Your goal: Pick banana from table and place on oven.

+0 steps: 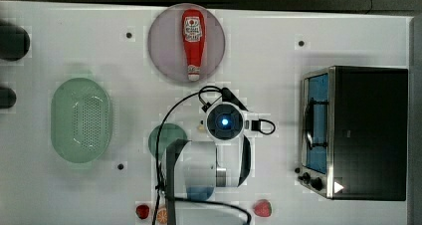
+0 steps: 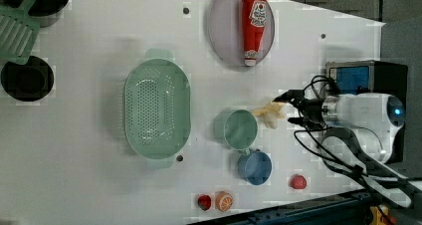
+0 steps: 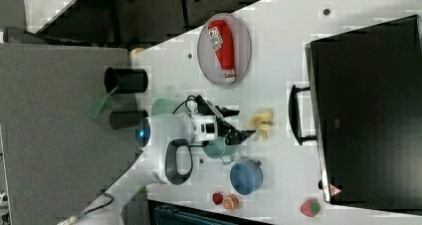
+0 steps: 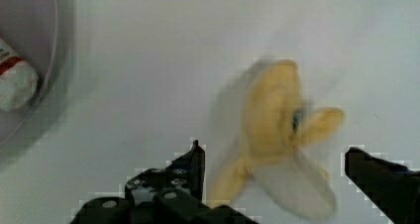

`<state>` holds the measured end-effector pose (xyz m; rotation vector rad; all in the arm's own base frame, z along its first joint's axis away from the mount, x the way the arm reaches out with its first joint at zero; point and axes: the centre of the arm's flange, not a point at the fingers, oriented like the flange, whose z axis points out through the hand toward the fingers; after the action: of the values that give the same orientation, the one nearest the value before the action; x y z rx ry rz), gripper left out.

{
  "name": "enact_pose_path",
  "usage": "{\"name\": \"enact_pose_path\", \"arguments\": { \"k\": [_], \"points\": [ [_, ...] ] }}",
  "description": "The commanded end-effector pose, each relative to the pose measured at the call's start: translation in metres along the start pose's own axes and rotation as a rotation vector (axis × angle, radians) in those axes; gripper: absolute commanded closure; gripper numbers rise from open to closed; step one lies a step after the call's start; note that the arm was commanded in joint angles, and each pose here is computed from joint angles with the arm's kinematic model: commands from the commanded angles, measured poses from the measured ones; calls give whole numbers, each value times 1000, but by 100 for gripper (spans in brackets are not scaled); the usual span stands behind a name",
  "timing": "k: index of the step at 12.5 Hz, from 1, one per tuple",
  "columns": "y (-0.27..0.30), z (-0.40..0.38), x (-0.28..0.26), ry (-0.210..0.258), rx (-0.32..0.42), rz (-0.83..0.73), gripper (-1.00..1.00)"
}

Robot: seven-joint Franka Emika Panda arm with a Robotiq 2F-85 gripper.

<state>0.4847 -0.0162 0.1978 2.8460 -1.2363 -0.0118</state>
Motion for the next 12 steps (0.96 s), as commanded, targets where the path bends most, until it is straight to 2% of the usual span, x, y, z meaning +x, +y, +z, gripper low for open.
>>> {"name": "enact_pose_path", "arguments": {
  "k": [1,2,3,7,9,12],
  "points": [
    [15,26,2,-6,-2,36,-100],
    [16,34,0,-5,-1,35,-100],
    [16,38,0,2,7,34,-92],
    [14,41,1,19,25,33,5],
    [12,39,2,29,37,32,47],
    [6,16,5,55,67,30,47]
  ]
}}
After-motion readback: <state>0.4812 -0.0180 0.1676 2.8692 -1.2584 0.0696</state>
